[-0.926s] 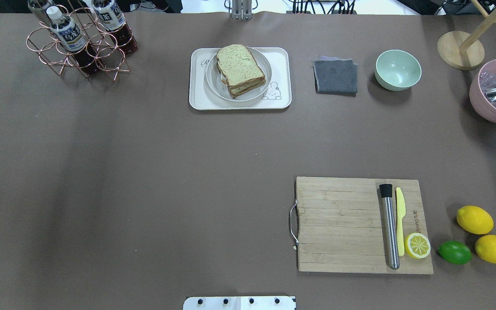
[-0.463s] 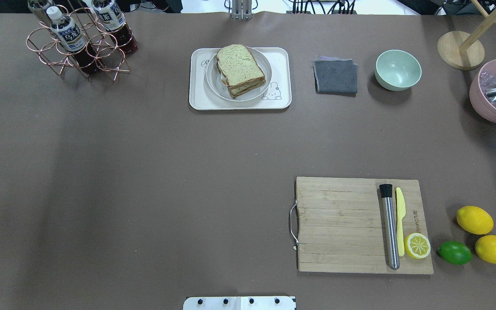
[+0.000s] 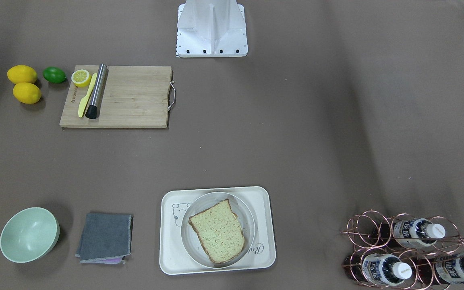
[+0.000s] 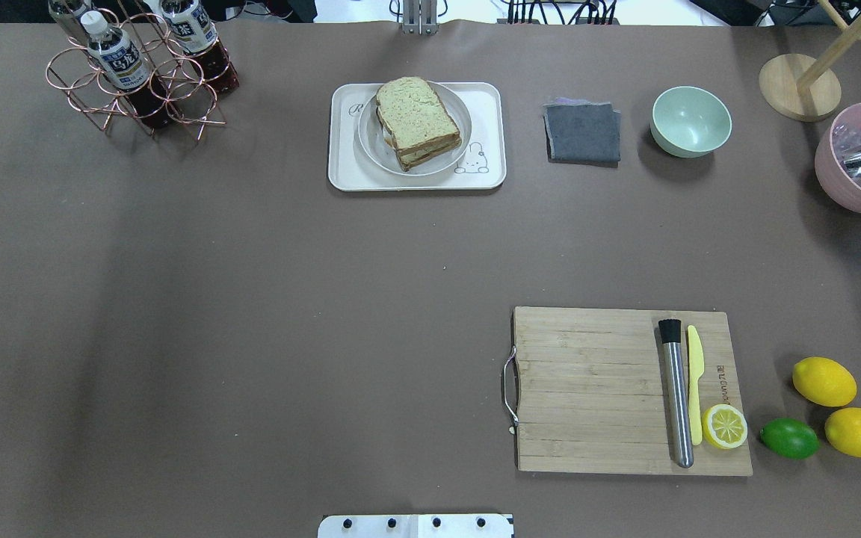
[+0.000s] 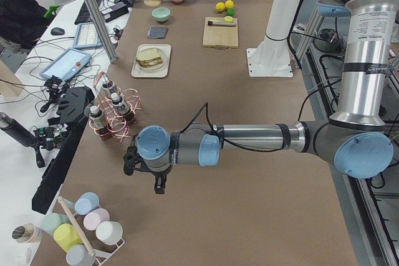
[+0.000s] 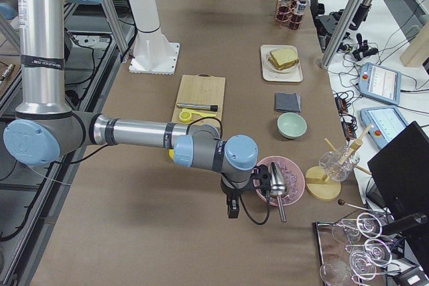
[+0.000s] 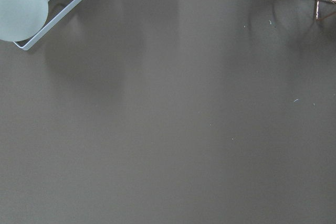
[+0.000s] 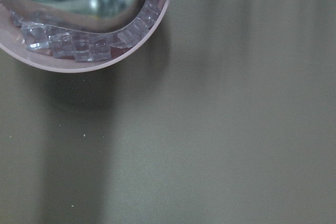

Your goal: Make sandwich and place on tray

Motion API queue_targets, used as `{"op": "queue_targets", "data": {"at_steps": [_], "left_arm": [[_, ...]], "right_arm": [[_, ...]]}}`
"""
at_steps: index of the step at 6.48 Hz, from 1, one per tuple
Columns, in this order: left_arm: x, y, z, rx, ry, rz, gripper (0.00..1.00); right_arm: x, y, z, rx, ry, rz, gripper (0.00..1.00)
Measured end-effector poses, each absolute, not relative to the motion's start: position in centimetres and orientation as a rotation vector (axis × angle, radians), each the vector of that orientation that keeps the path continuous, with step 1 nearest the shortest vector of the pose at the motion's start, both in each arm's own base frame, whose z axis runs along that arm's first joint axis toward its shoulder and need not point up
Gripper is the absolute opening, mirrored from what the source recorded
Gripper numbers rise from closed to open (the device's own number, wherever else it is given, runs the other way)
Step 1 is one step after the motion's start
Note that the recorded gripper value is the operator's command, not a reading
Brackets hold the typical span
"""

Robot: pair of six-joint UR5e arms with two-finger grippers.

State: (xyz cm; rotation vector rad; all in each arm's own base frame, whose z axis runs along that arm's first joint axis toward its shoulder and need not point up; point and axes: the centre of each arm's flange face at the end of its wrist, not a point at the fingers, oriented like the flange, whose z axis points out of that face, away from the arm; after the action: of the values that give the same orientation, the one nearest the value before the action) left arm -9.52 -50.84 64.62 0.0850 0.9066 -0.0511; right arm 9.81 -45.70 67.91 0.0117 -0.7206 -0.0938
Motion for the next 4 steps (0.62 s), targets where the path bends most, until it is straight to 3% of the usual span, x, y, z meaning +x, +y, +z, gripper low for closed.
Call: {"op": "queue_targets", "data": {"at_steps": [4], "left_arm": [[-9.68, -51.06, 64.46, 0.088, 0.885, -0.055, 0.98]], "right_arm": [[9.84, -46.03, 67.45, 0.019, -0.72, -0.093, 1.0]]}}
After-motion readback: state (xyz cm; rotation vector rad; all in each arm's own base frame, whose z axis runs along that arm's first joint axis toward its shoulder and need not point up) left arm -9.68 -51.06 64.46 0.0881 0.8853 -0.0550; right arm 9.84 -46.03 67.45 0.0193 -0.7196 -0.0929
